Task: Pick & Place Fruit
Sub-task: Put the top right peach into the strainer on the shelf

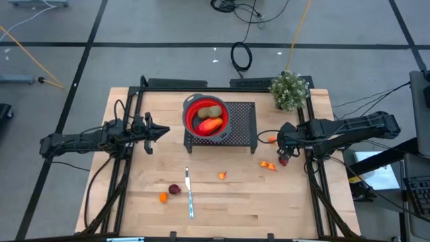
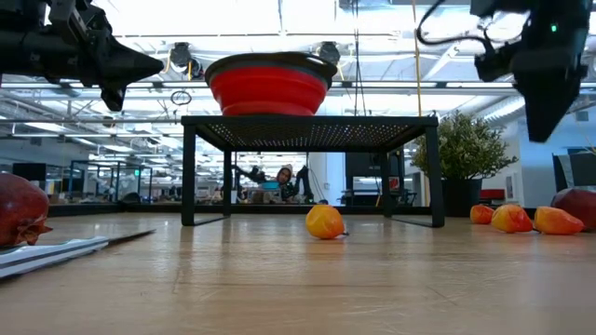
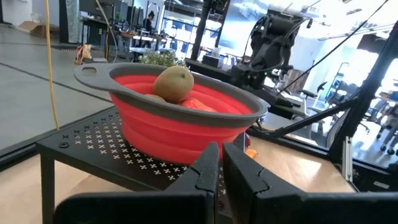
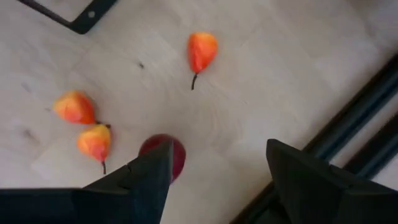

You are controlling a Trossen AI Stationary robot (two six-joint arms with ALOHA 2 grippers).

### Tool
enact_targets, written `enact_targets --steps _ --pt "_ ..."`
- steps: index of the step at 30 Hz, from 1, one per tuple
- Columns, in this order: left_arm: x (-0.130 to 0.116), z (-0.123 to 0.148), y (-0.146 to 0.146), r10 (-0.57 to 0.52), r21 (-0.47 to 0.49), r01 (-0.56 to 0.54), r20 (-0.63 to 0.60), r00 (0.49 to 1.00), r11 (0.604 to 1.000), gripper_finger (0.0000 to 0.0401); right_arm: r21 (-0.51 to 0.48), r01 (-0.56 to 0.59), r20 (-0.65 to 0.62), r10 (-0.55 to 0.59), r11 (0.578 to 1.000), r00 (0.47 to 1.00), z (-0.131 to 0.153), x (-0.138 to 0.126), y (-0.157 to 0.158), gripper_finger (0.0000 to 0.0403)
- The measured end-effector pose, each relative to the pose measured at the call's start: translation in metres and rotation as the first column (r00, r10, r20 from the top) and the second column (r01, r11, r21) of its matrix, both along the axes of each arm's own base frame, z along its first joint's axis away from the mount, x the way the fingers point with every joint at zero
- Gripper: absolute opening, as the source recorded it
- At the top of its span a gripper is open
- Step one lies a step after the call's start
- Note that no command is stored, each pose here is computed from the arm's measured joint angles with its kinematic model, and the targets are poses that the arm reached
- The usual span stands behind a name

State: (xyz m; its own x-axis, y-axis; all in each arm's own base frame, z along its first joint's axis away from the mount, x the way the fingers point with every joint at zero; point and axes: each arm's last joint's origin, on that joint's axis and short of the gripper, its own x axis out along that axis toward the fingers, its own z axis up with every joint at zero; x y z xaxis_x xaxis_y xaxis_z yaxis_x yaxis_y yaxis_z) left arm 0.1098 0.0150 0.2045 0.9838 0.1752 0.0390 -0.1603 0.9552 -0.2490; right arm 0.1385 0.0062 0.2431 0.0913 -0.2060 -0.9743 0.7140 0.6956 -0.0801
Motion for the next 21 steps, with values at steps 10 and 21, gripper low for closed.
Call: enact_targets --steps 10,21 --pt "0.0 0.0 0.0 -0.001 -0.023 0.001 0.006 1.0 1.0 0.0019 -0.038 -0.01 0.15 0.016 0.999 0.989 -0.036 0.0 -0.014 0.025" --pt "0.0 0.0 0.0 -0.002 -0.067 0.003 0.015 1.0 0.998 0.0019 -0.047 -0.031 0.274 0.042 0.998 0.961 -0.063 0.006 -0.034 0.0254"
